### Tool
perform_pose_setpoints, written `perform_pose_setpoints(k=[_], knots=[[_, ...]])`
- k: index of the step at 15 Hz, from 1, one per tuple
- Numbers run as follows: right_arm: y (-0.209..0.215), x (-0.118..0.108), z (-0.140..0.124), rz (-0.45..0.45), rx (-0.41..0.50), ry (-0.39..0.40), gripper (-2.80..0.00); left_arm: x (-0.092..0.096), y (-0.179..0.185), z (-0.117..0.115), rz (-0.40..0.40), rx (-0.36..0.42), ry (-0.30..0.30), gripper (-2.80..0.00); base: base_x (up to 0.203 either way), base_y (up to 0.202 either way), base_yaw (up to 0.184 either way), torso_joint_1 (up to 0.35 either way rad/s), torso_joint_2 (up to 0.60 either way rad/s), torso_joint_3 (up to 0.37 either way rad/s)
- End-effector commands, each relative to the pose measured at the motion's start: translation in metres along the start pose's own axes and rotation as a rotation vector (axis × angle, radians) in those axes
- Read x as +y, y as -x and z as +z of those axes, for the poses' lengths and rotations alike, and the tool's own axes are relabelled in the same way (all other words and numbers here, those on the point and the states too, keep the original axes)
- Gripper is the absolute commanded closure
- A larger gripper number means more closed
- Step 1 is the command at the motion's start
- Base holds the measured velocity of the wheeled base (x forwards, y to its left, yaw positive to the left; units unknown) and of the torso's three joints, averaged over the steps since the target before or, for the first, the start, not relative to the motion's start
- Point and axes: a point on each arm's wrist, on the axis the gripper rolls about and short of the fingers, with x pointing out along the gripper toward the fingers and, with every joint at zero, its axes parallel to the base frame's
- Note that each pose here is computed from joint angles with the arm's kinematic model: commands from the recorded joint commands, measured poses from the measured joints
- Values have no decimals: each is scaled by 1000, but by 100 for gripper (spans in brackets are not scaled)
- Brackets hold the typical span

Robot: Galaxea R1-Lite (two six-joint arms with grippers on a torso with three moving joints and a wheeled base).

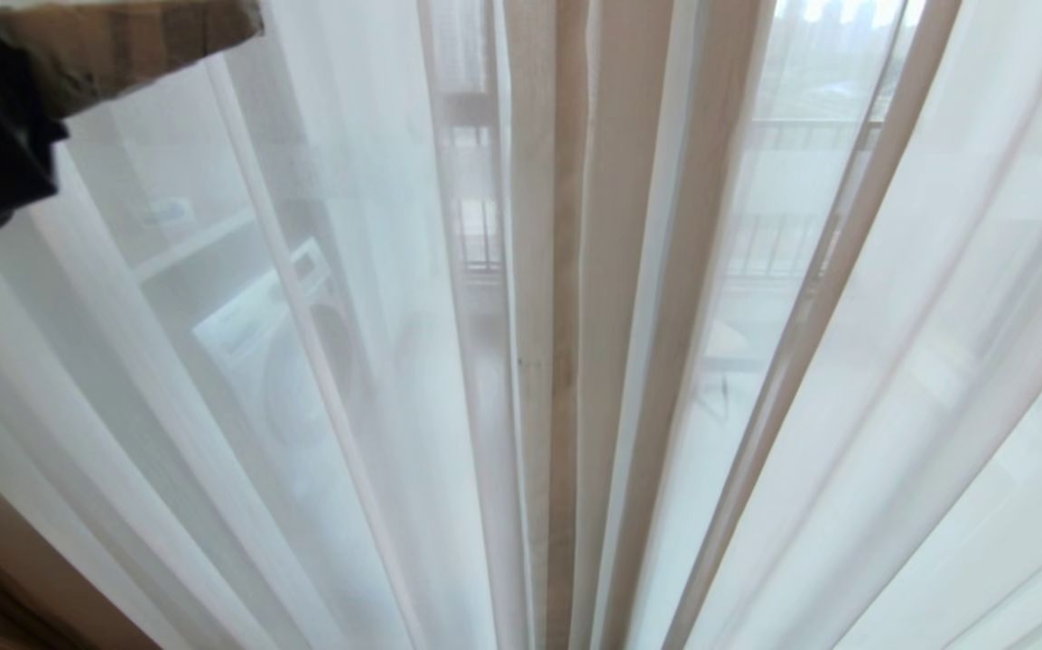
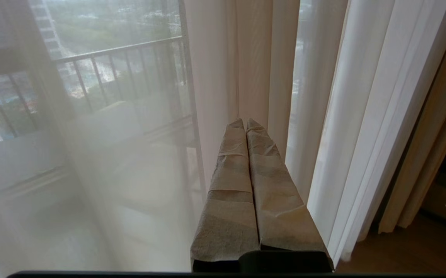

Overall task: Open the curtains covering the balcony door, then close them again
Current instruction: Pull the inner curtains open on both sides

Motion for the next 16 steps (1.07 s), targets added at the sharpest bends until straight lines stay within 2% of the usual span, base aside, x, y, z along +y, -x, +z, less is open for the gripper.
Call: perform_pose_setpoints(k=[1,4,9,12,16], knots=[[0,0,0,1,0,0,0,2,-24,-8,-27,30,14,-280,0,0,0,0,0,0],[0,0,0,0,0,0,0,-2,-32,-7,-55,-3,12,-280,0,0,0,0,0,0],[0,0,0,0,0,0,0,-6,-55,-5,-81,-8,12,-280,0,0,0,0,0,0],[0,0,0,1,0,0,0,-6,-77,0,-94,-28,-15,-280,0,0,0,0,0,0],[0,0,0,1,0,0,0,-3,-111,5,-59,-62,-43,-280,0,0,0,0,0,0]])
